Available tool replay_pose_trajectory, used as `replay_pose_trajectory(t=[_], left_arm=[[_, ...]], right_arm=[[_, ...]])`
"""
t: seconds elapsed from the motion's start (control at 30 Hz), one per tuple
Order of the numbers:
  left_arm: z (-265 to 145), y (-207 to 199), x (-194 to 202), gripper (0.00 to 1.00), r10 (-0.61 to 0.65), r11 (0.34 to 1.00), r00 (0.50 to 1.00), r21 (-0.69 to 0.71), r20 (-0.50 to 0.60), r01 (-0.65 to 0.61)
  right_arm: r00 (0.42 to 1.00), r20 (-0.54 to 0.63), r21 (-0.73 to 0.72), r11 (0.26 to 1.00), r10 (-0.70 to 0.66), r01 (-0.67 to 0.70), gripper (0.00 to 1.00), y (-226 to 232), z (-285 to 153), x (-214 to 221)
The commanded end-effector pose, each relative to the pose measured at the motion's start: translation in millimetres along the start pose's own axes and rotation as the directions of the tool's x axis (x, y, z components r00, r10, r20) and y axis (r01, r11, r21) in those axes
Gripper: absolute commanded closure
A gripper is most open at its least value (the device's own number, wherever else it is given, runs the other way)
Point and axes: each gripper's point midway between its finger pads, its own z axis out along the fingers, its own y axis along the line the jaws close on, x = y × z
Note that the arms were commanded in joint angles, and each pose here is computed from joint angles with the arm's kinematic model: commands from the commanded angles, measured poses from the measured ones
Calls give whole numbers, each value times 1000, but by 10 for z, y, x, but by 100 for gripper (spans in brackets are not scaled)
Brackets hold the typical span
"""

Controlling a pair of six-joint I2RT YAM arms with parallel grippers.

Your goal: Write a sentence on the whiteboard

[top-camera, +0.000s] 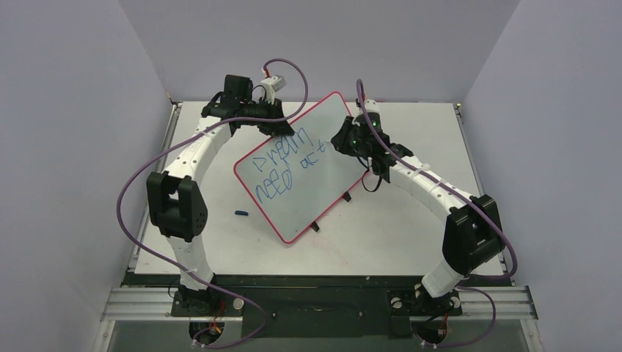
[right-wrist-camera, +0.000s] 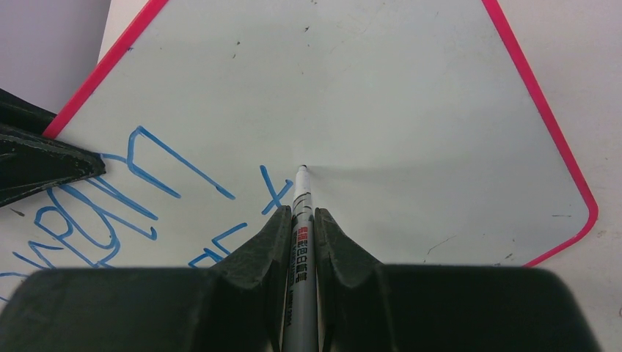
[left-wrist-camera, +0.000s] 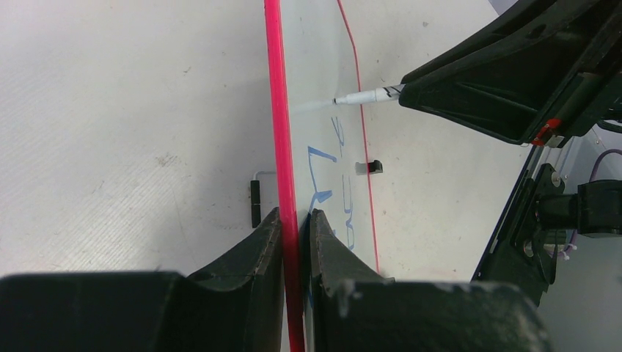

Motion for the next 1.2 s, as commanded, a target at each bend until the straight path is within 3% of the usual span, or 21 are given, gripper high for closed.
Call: replay_pose_trajectory(t=[0.0, 0.63, 1.17], left_arm=[[-45, -236, -38, 100, 126, 991, 992, 42, -8, -126], [-49, -237, -49, 100, 128, 991, 992, 39, -6, -127], [-52, -241, -44, 100, 128, 991, 992, 41, -7, -127]], right_arm=[[998, 60, -46, 999, 16, -13, 100, 127, 16, -228], [1000, 1, -11, 1000, 20, -20, 100, -109, -97, 180], [993, 111, -66, 997, 32, -25, 100, 193, -281, -375]])
